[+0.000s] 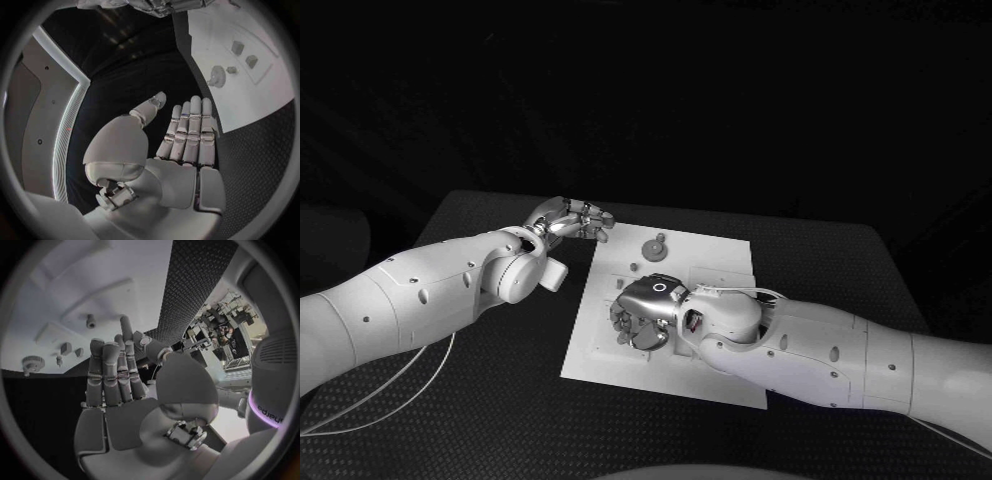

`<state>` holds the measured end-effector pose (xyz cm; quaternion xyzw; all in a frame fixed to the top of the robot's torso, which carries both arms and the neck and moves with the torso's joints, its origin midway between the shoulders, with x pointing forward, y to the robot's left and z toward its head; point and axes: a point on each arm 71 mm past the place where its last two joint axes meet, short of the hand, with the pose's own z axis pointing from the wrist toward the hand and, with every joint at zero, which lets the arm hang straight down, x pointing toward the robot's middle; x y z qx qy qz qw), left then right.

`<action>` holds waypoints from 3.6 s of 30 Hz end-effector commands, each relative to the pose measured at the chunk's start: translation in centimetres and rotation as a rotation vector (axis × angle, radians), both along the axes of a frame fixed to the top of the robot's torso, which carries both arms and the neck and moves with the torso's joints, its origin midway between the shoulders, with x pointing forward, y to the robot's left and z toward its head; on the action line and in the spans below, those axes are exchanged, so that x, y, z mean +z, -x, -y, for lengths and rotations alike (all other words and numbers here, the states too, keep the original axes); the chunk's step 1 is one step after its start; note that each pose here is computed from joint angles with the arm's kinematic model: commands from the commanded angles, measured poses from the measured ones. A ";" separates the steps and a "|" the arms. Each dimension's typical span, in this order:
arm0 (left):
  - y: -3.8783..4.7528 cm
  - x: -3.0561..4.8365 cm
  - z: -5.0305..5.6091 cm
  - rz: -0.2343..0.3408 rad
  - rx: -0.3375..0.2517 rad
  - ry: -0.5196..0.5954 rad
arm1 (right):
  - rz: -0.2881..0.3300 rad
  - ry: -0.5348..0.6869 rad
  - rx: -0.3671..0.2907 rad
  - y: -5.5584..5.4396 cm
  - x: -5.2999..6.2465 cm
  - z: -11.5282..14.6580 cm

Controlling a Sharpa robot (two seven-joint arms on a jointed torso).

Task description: Assemble the parts on the task board

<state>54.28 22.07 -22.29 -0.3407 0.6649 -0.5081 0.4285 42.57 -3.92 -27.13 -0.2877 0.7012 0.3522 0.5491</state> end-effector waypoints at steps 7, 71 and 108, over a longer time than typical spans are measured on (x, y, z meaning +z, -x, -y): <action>0.02 0.12 0.2 0.001 -0.015 0.013 | 0.020 0.028 -0.004 -0.2 -0.3 0.4; -1.04 -0.31 -1.1 -0.005 0.012 0.004 | -0.368 -0.524 -0.284 -5.9 3.0 7.7; -2.36 -0.69 -2.7 -0.020 0.059 -0.020 | -0.495 -0.233 -0.783 -8.5 1.1 20.9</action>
